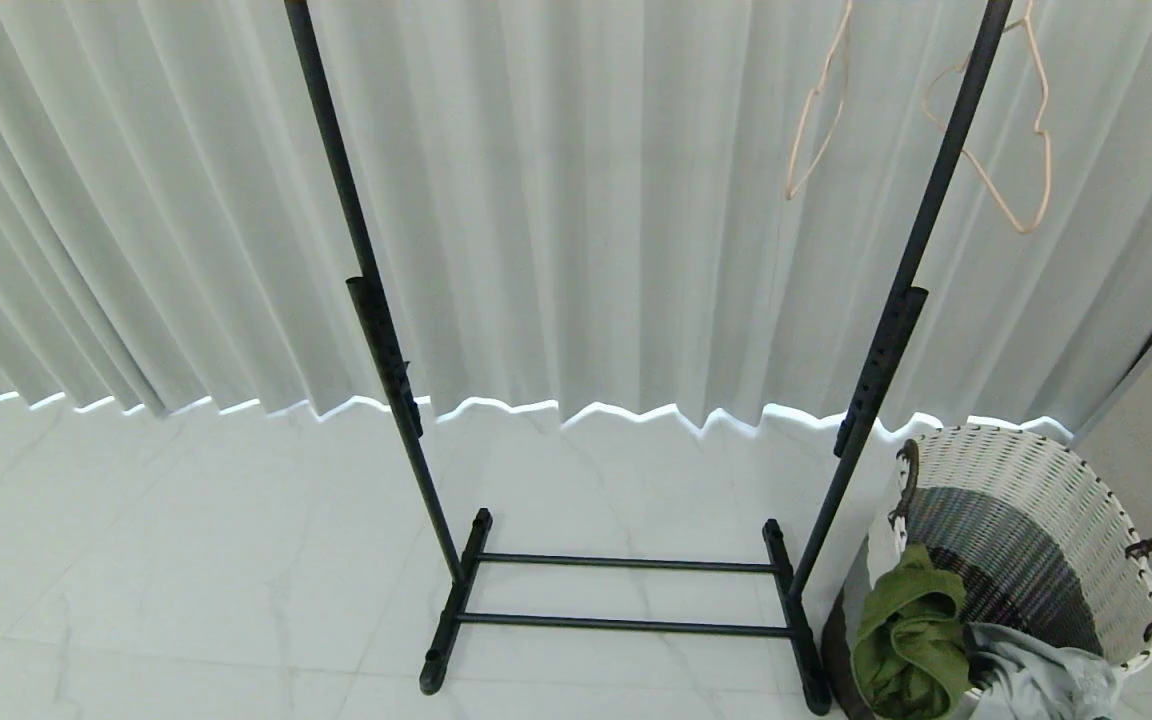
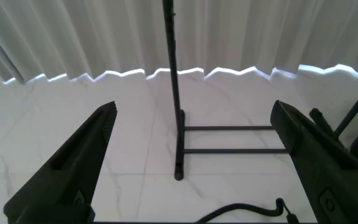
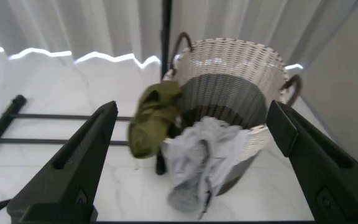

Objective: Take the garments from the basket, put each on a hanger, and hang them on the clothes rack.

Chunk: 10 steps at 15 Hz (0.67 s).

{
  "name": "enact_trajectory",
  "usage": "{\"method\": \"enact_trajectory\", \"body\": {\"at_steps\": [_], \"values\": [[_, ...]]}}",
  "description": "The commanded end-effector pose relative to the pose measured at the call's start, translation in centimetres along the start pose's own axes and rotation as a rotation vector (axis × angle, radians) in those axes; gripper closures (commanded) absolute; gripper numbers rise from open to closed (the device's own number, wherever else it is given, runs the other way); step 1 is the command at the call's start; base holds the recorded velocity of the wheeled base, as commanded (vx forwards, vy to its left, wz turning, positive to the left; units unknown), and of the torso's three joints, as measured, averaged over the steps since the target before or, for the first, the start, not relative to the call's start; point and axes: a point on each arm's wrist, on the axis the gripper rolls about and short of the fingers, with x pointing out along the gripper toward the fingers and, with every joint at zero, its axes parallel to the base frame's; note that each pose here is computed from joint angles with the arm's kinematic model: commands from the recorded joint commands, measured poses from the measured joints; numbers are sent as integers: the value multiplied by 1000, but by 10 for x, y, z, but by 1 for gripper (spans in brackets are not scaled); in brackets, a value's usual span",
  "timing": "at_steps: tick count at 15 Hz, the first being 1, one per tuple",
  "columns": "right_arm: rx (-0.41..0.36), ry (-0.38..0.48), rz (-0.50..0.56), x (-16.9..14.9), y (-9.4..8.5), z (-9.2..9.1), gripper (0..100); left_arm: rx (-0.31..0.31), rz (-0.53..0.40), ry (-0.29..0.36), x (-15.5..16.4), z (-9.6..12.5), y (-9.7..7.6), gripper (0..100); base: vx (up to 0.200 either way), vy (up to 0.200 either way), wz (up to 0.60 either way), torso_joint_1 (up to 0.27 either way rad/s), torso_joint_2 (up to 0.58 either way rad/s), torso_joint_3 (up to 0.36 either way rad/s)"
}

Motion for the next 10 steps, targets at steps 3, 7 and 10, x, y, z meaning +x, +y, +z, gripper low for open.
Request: {"method": "enact_trajectory", "body": {"at_steps": [3, 7, 10], "values": [[-6, 1, 0, 0, 0, 0, 0, -1, 0, 0, 0, 0, 0, 0, 0, -200, 0, 2, 2, 2], [1, 1, 0, 0, 0, 0, 0, -1, 0, 0, 0, 0, 0, 0, 0, 0, 0, 0, 0, 0], [1, 1, 0, 0, 0, 0, 0, -1, 0, 0, 0, 0, 0, 0, 0, 0, 0, 0, 0, 0]]}}
